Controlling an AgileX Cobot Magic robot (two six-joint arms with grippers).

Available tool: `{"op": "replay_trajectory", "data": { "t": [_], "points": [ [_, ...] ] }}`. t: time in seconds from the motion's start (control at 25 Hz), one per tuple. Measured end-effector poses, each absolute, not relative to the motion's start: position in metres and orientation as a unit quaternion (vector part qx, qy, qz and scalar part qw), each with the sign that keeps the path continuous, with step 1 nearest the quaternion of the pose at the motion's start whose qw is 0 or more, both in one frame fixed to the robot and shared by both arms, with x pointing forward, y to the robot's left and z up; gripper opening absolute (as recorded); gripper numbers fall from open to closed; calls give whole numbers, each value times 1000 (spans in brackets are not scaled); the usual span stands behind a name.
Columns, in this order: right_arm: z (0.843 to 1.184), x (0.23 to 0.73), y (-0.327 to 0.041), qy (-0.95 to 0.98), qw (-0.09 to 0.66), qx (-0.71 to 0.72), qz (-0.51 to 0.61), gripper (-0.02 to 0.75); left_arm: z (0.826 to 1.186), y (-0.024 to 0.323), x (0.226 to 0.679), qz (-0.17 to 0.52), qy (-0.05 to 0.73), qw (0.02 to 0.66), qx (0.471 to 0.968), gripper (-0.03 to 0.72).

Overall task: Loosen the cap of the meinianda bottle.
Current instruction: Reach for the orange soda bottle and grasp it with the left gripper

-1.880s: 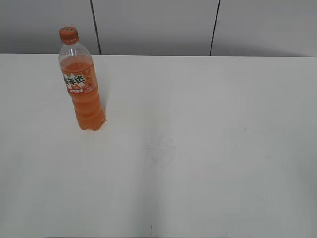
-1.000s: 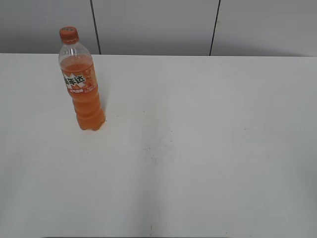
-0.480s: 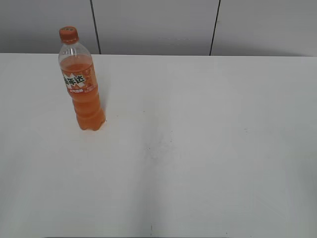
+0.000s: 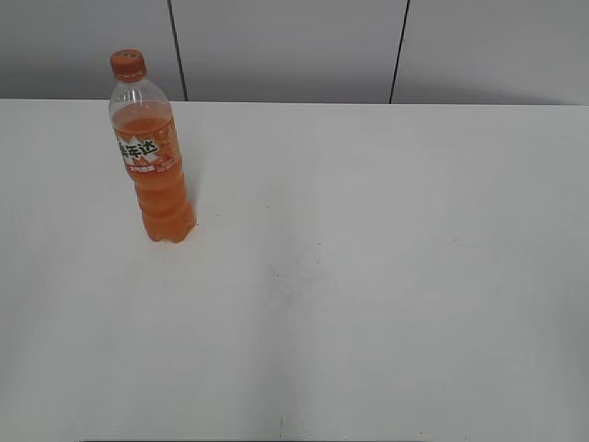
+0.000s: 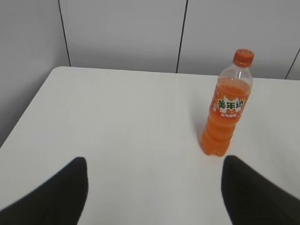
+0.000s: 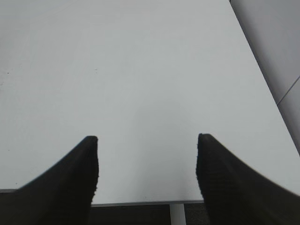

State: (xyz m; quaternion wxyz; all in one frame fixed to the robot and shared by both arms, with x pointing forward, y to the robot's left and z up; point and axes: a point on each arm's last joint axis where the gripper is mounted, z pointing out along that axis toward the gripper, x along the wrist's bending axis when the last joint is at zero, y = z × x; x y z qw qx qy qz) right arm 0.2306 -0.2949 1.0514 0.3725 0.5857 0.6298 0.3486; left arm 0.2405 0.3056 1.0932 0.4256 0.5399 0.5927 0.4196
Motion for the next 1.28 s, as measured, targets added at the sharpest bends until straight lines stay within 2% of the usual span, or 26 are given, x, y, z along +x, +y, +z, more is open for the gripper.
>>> {"op": "replay_trajectory", "data": {
  "t": [0.48, 0.92, 1.28],
  "points": [
    [1051, 231, -295, 630, 373, 586, 348, 493, 1121, 304, 328, 469, 541, 446, 537, 533],
    [1051, 231, -295, 630, 373, 586, 348, 493, 1111, 300, 411, 475, 517, 468, 536, 533],
    [1051, 231, -295, 630, 373, 586, 348, 493, 1077, 296, 467, 463, 514, 471, 547, 533]
  ]
}}
